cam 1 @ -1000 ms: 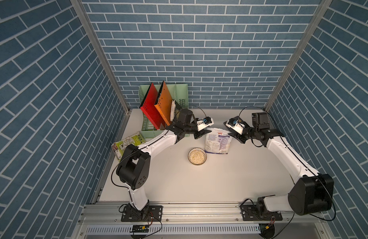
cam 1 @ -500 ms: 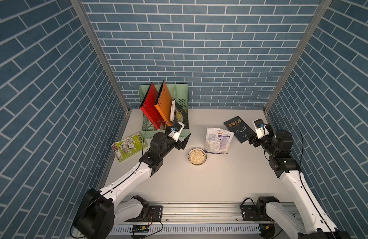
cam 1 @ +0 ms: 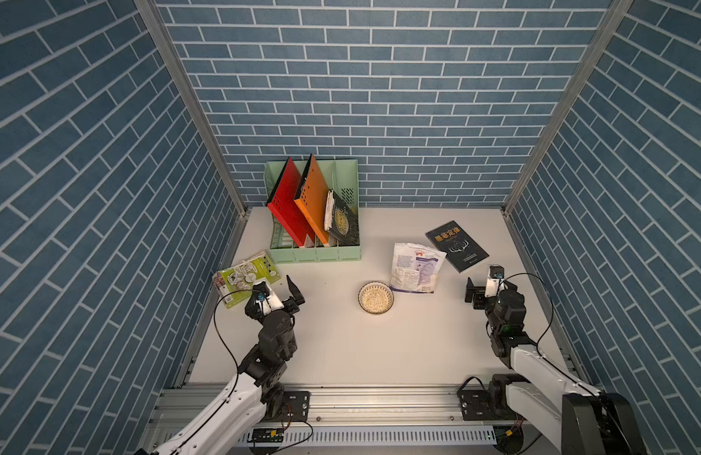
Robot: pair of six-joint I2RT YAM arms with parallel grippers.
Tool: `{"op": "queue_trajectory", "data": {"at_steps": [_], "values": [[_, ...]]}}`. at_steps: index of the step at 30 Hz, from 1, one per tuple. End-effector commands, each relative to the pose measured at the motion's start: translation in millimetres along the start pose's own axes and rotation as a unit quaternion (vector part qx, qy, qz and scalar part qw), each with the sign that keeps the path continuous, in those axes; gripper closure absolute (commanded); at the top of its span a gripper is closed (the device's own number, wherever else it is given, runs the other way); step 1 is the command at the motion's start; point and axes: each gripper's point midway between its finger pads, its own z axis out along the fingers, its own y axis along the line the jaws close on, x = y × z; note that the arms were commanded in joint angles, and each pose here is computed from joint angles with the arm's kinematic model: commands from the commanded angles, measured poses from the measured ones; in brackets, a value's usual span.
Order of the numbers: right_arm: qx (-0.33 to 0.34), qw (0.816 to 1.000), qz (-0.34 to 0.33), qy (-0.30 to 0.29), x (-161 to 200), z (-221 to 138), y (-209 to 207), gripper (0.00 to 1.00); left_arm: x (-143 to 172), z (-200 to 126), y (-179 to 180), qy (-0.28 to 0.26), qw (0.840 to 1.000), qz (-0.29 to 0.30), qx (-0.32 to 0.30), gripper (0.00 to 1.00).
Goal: Pour the oats into the breakfast bowl
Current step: Reset both arms
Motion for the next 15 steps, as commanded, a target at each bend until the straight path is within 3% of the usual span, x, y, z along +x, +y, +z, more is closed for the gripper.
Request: {"op": "queue_trajectory", "data": {"at_steps": [1,8,15], "values": [[0.021,0.993,0.027,-0.117,-40,-5,-7,0.0,-3,-2,25,-0.028,0.998,0.017,-0.062,0.01],[0.007,0.989,-0.005,-0.145,-39,1,1,0.0,20,9,20,-0.018,0.998,0.055,-0.035,0.0],[-0.01,0.991,-0.021,-0.132,-24,17,10,0.0,26,32,7,-0.019,0.995,0.093,0.019,0.01]]}}
